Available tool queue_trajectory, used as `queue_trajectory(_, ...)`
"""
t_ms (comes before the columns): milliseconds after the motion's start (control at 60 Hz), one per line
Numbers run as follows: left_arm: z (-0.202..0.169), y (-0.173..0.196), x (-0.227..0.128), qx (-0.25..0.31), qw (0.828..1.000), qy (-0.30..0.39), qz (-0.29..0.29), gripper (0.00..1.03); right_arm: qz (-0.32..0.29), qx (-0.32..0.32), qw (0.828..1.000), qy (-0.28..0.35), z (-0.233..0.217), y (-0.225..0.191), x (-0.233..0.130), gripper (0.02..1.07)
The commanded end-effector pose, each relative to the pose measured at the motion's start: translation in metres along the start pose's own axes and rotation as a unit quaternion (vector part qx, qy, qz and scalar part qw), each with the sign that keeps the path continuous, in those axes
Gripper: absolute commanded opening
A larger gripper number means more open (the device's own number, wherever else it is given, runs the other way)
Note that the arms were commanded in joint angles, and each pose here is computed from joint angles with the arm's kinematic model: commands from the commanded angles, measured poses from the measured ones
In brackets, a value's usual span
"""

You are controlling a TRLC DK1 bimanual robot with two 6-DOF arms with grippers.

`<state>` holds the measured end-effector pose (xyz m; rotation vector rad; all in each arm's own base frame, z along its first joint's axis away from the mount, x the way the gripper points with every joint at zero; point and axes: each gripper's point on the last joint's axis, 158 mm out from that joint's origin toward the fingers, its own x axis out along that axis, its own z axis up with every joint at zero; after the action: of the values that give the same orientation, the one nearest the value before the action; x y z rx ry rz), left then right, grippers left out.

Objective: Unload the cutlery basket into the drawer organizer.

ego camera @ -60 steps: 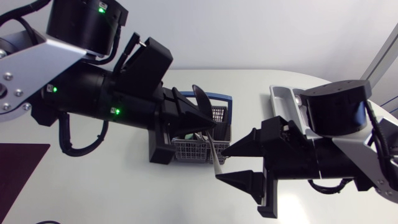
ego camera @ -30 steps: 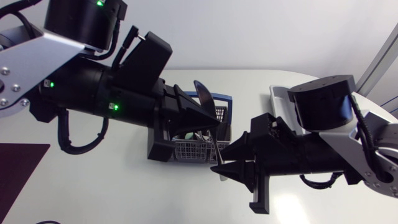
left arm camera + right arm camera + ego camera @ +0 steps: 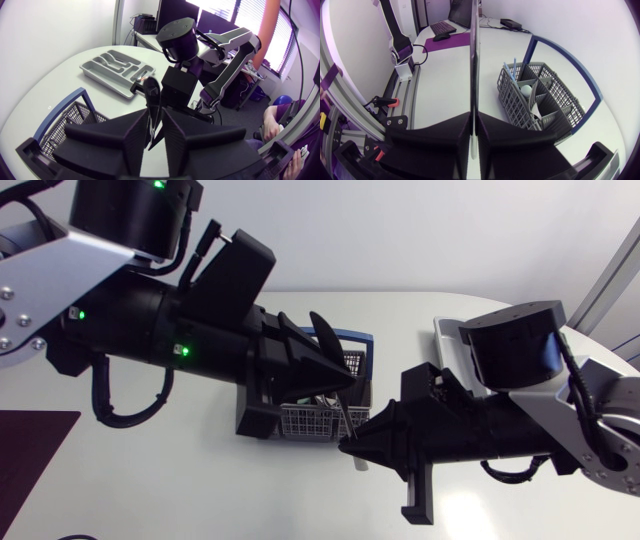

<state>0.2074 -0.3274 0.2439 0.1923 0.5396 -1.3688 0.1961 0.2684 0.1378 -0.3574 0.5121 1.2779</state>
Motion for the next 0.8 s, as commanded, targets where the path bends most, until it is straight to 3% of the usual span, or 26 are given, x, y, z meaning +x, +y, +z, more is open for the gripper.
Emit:
queue_trajectory(0, 0.013, 0.000, -0.005, -0.001, 1.000, -0.011, 0.000, 0.52, 0.001, 0.002, 1.000, 0.003, -0.003, 0.000, 0.000, 0.08)
queue_trajectory(83, 0.006, 0.000, -0.006, -0.001, 1.000, 0.001, 0.000, 0.66, -0.003, 0.008, 1.000, 0.004, -0.006, -0.003, -0.001, 0.08)
queue_trajectory(133, 0.003, 0.000, -0.007, 0.001, 1.000, 0.006, 0.000, 0.69, -0.010, 0.012, 1.000, 0.003, -0.007, -0.007, -0.003, 0.08)
queue_trajectory(417, 0.020, 0.013, -0.045, 0.011, 0.999, -0.030, 0.044, 0.72, -0.063, 0.040, 0.997, -0.002, -0.016, -0.038, -0.022, 0.08)
queue_trajectory(517, 0.022, 0.027, -0.063, 0.004, 0.996, -0.040, 0.074, 0.72, -0.116, 0.063, 0.991, -0.008, -0.020, -0.068, -0.042, 0.08)
queue_trajectory(783, -0.025, 0.093, -0.090, -0.021, 0.986, -0.005, 0.167, 0.71, -0.252, 0.131, 0.959, 0.006, -0.062, -0.146, -0.107, 0.08)
